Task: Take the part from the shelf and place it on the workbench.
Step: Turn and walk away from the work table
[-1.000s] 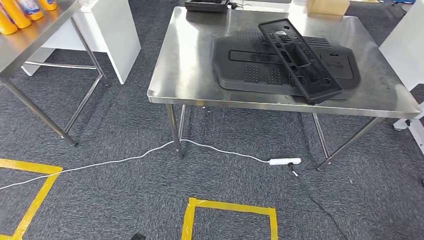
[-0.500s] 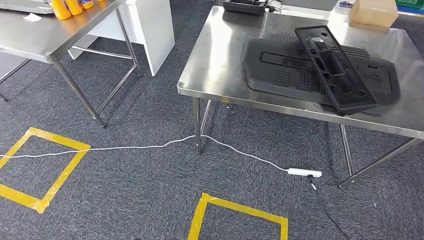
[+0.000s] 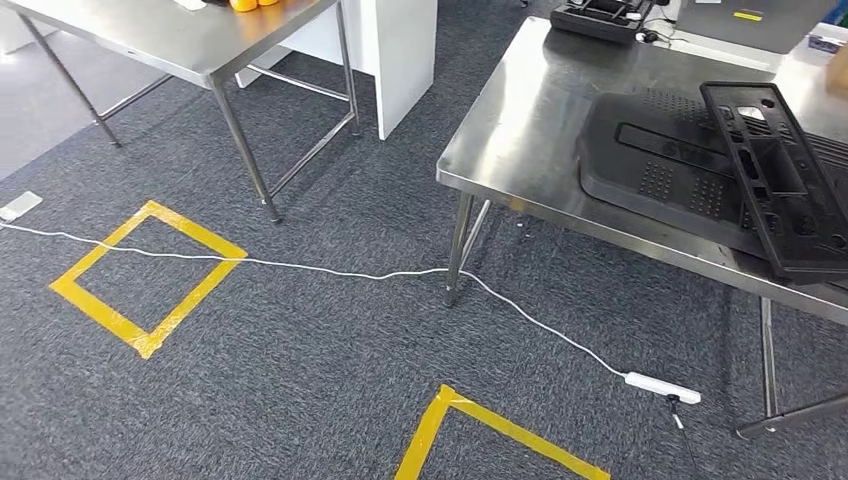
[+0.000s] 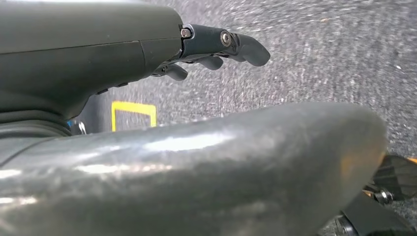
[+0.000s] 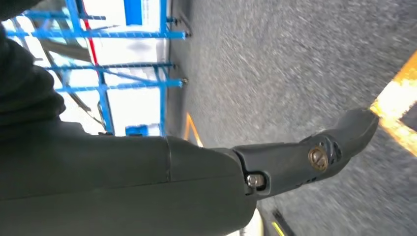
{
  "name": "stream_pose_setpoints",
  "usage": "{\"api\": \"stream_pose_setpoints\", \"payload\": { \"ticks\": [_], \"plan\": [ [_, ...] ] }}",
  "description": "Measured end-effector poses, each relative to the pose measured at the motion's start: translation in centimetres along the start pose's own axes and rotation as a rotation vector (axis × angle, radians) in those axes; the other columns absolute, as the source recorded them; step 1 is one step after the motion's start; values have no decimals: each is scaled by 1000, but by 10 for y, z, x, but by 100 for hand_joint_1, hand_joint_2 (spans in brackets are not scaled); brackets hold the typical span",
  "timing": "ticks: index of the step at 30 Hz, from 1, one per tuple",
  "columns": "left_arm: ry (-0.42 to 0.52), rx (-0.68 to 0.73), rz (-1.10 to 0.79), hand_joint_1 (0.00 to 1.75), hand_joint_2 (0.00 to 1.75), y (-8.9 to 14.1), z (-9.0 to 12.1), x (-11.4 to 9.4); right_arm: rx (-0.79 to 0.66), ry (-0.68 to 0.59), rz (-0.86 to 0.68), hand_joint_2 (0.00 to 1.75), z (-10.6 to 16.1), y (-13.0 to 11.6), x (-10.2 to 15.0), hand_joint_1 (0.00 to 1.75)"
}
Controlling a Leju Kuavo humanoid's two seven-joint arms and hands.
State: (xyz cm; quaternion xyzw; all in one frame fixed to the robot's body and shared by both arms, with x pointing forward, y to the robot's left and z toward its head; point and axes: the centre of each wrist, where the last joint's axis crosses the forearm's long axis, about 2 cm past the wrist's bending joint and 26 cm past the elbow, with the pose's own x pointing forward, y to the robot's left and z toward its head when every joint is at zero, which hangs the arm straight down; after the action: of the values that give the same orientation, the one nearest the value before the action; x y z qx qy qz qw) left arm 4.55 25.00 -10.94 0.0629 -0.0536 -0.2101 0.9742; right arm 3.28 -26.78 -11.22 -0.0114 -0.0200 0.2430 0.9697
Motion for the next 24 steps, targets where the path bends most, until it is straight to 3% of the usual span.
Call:
{"api": "stream_pose_setpoints", "payload": {
  "ticks": [24],
  "plan": [
    [-2,13,10,0,0,5,-1,1,4,-6,17,0,0,2,0,0]
  ]
}}
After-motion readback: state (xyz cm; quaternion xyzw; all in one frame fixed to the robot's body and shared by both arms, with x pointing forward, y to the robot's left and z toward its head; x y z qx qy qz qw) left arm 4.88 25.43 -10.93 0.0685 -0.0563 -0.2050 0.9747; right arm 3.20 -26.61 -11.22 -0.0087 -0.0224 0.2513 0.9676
